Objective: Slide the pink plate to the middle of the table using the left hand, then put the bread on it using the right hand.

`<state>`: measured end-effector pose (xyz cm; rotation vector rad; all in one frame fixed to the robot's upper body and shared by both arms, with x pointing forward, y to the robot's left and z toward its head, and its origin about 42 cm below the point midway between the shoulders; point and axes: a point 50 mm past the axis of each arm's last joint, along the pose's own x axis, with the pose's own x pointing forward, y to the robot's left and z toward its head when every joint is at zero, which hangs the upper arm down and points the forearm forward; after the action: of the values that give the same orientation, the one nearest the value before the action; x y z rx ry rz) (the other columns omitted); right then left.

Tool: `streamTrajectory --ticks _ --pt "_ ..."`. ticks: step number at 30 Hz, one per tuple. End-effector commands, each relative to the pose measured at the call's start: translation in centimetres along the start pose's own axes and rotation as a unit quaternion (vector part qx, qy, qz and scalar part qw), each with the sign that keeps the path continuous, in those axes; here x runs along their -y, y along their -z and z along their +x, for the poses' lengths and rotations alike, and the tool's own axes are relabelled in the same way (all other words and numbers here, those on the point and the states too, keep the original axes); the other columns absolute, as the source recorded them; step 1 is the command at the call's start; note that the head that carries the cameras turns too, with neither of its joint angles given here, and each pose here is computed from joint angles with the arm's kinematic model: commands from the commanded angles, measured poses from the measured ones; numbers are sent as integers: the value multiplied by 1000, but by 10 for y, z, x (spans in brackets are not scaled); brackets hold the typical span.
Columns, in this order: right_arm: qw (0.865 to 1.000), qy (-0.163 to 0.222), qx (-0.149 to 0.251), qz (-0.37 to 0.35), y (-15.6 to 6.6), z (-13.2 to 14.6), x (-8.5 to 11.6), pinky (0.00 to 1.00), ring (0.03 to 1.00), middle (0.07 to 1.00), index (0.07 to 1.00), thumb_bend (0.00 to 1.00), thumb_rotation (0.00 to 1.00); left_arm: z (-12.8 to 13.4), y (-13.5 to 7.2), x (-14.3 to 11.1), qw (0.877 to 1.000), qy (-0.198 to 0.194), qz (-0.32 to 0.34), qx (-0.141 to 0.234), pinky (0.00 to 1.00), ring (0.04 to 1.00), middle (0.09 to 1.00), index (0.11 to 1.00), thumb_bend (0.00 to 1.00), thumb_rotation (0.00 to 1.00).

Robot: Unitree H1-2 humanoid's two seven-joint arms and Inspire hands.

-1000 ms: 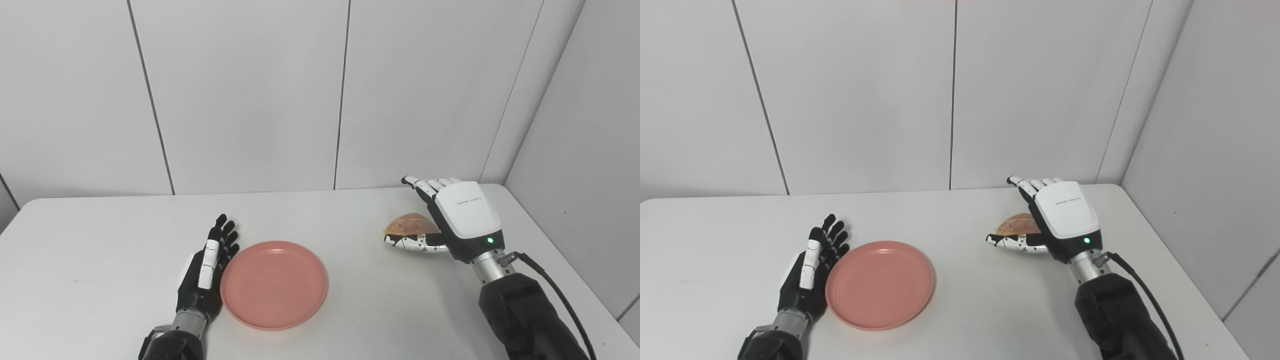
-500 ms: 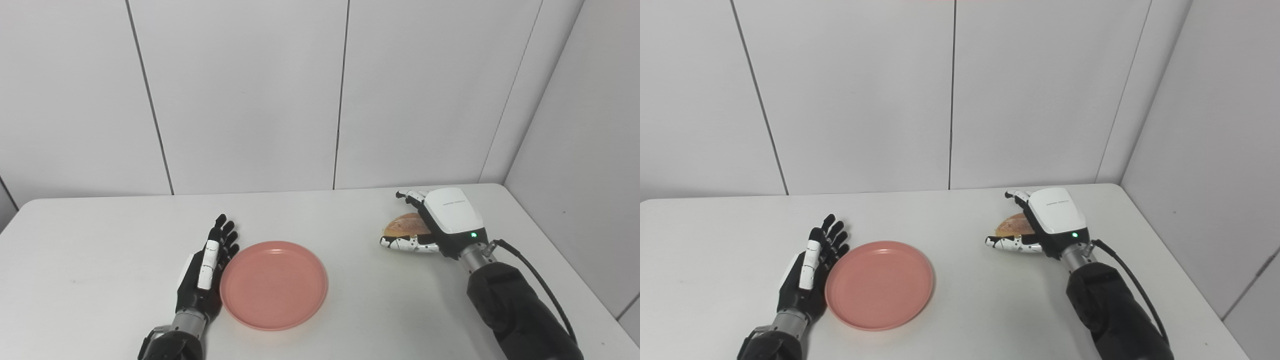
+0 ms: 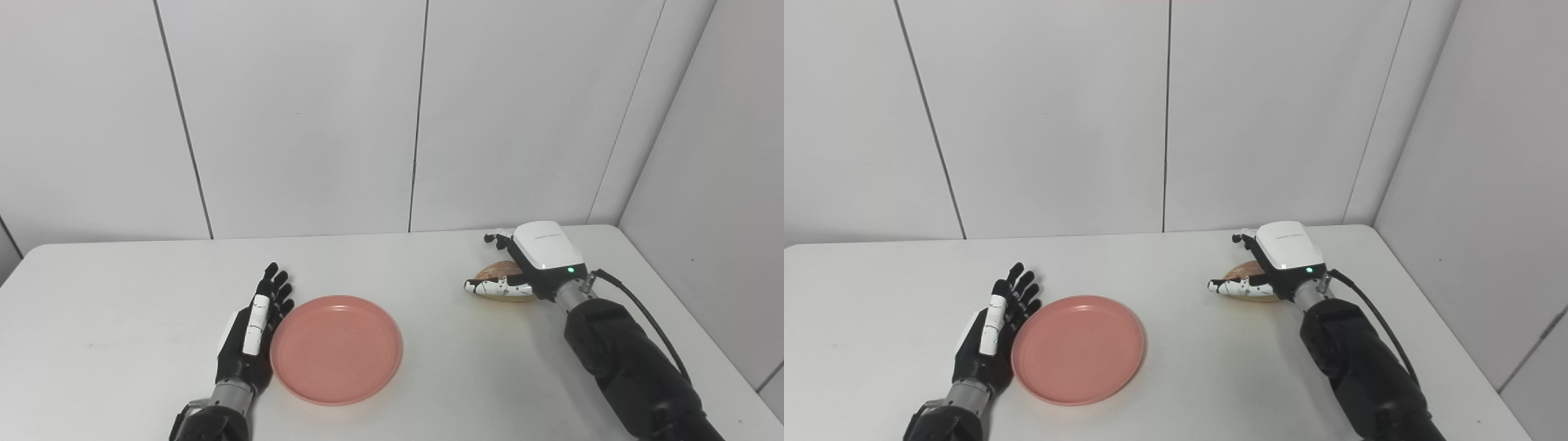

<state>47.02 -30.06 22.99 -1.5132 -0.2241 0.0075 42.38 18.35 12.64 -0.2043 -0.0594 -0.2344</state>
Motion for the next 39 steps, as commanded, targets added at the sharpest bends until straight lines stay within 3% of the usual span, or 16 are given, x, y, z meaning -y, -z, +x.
streamTrajectory --ticks 1,10,15,21,39 --pt "999 42 -10 -16 8 17 36 569 643 703 740 841 947 -45 55 -18 995 -34 -15 -89 985 998 1000 1000 860 876" --pt "999 36 -12 -27 15 26 36 564 638 699 735 836 944 -45 56 -18 995 -36 -14 -90 975 992 1000 1000 863 874" --pt "999 31 -13 -29 19 29 33 679 694 724 735 840 951 -46 56 -18 995 -36 -15 -90 981 993 999 1000 865 872" --pt "999 22 -20 -24 22 31 29 726 736 752 744 849 969 -46 54 -17 995 -36 -15 -90 970 992 995 1000 864 869" --pt "999 -22 -42 16 21 28 9 595 732 779 763 829 948 -48 53 -16 995 -35 -14 -91 969 994 994 1000 879 856"
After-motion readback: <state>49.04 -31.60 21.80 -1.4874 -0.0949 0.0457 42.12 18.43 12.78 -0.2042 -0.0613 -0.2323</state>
